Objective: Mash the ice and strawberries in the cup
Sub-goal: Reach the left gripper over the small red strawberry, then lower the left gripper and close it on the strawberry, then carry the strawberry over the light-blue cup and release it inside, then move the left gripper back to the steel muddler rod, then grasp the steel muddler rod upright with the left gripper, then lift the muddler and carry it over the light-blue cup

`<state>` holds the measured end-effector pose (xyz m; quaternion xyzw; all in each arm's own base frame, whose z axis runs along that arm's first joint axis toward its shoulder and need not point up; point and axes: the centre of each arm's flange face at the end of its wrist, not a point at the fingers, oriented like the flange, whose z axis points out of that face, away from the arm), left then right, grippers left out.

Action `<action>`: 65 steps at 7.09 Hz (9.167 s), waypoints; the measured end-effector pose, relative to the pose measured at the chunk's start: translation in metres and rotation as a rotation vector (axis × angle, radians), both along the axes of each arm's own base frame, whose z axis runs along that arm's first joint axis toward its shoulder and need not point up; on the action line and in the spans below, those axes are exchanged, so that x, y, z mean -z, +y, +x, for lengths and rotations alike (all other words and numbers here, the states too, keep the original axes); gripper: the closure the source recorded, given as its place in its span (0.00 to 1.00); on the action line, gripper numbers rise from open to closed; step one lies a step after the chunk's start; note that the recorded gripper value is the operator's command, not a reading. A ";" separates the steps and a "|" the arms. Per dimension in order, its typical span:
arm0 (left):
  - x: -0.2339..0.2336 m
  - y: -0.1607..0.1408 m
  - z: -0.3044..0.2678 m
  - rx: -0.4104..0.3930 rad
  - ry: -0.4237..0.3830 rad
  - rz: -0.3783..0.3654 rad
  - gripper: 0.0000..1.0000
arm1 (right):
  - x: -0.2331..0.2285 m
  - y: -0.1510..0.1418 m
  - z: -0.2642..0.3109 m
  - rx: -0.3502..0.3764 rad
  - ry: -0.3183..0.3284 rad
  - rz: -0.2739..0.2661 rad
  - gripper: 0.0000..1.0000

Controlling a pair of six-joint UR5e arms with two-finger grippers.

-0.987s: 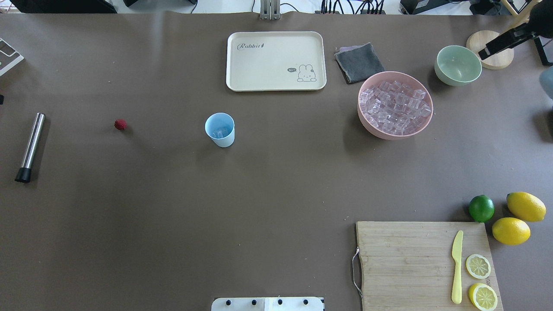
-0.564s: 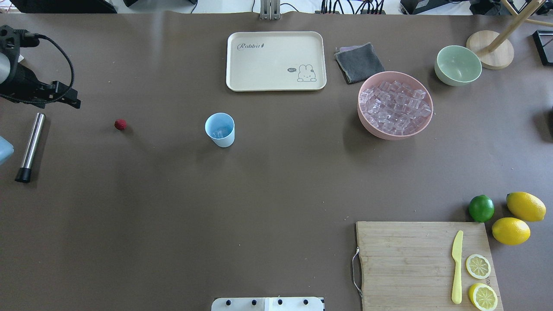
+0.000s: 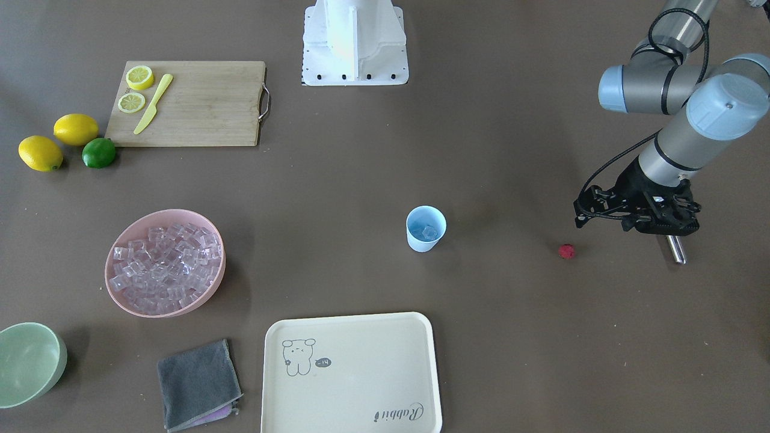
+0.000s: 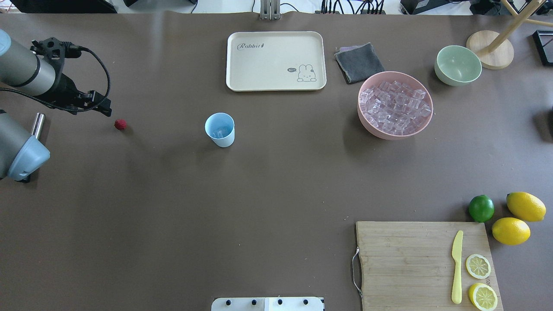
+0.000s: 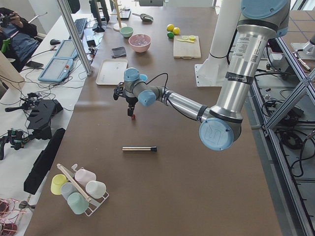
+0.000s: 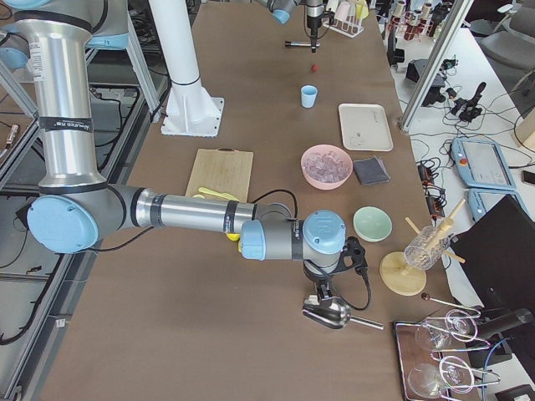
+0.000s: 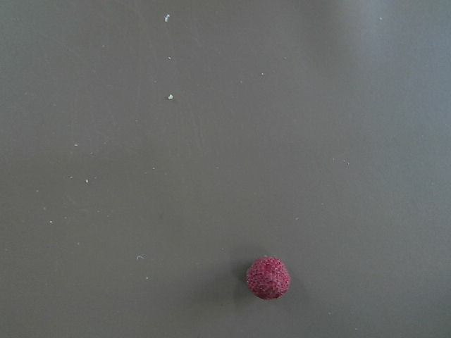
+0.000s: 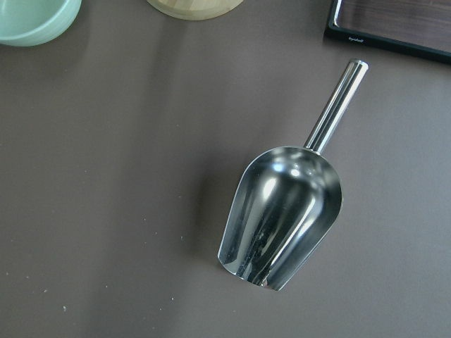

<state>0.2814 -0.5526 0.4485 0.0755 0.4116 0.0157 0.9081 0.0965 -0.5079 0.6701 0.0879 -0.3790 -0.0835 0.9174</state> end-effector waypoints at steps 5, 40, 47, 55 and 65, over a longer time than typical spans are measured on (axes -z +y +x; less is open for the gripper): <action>-0.007 -0.032 0.063 -0.071 -0.063 0.033 0.11 | -0.024 0.033 0.009 -0.023 -0.003 0.009 0.01; 0.085 -0.042 0.056 0.059 0.001 -0.082 0.23 | -0.016 0.058 0.048 -0.118 -0.003 -0.067 0.00; -0.175 -0.027 -0.079 0.041 -0.058 -0.082 0.23 | 0.025 0.021 0.049 -0.111 0.001 -0.064 0.00; -0.205 0.000 -0.088 0.038 -0.063 -0.081 0.69 | 0.021 0.024 0.047 -0.107 0.008 -0.072 0.00; 0.129 -0.101 -0.072 0.243 0.114 0.509 1.00 | 0.026 0.019 0.052 -0.108 0.058 -0.062 0.00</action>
